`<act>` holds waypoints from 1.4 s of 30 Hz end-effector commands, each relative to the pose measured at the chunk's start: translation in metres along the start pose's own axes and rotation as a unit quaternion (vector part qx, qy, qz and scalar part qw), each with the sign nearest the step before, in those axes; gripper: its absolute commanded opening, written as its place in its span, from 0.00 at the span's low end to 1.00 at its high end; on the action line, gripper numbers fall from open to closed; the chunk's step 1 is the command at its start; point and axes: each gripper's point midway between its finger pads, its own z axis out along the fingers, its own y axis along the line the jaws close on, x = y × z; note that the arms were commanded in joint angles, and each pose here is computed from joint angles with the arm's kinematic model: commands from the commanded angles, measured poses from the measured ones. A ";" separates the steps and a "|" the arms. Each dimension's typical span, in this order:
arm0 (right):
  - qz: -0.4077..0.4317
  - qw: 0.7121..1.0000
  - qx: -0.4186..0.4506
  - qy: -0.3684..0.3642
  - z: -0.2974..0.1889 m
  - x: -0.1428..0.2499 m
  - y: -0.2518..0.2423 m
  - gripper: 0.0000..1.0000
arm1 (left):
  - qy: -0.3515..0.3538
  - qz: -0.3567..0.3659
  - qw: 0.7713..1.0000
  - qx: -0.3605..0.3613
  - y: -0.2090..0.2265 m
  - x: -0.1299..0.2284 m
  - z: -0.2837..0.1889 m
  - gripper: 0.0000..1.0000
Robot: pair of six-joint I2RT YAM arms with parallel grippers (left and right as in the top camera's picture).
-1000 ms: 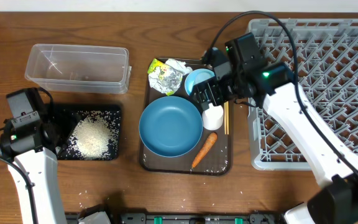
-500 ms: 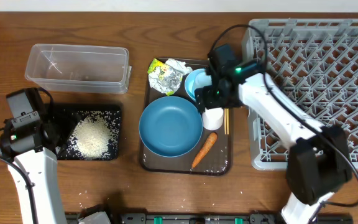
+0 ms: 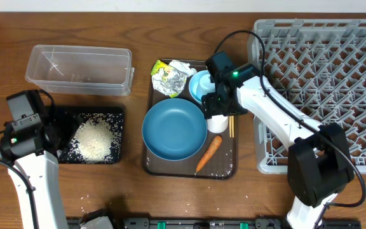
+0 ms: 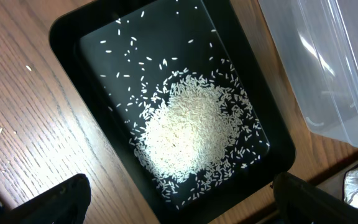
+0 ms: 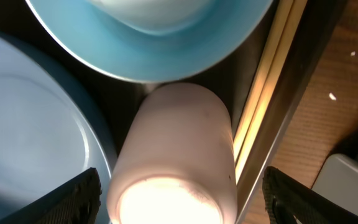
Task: Sort waste into correct bins and load items into the dishwasher rack
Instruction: 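Lift the white cup with the right gripper and move it over the rack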
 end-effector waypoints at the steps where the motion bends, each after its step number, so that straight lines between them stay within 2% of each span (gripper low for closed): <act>1: 0.005 1.000 0.010 -0.004 0.005 -0.001 -0.001 0.81 | -0.008 -0.004 1.000 0.002 -0.002 -0.006 -0.004 0.96; 20: 0.001 1.000 0.007 0.000 0.024 0.013 0.006 0.81 | -0.008 -0.004 1.000 0.002 -0.002 -0.006 -0.004 0.96; 23: 0.001 1.000 0.006 -0.002 0.024 0.012 0.006 0.77 | -0.008 -0.004 1.000 0.002 -0.002 -0.006 -0.004 0.96; 30: 0.004 1.000 0.004 -0.007 0.020 0.009 0.005 0.55 | -0.008 -0.004 1.000 0.002 -0.002 -0.006 -0.004 0.96; 37: -0.005 0.999 -0.008 -0.040 -0.012 -0.007 0.010 0.55 | -0.008 -0.004 1.000 0.002 -0.002 -0.006 -0.004 0.96; 42: -0.005 0.995 0.000 -0.100 -0.066 -0.030 -0.001 0.55 | -0.008 -0.004 1.000 0.002 -0.002 -0.006 -0.004 0.96</act>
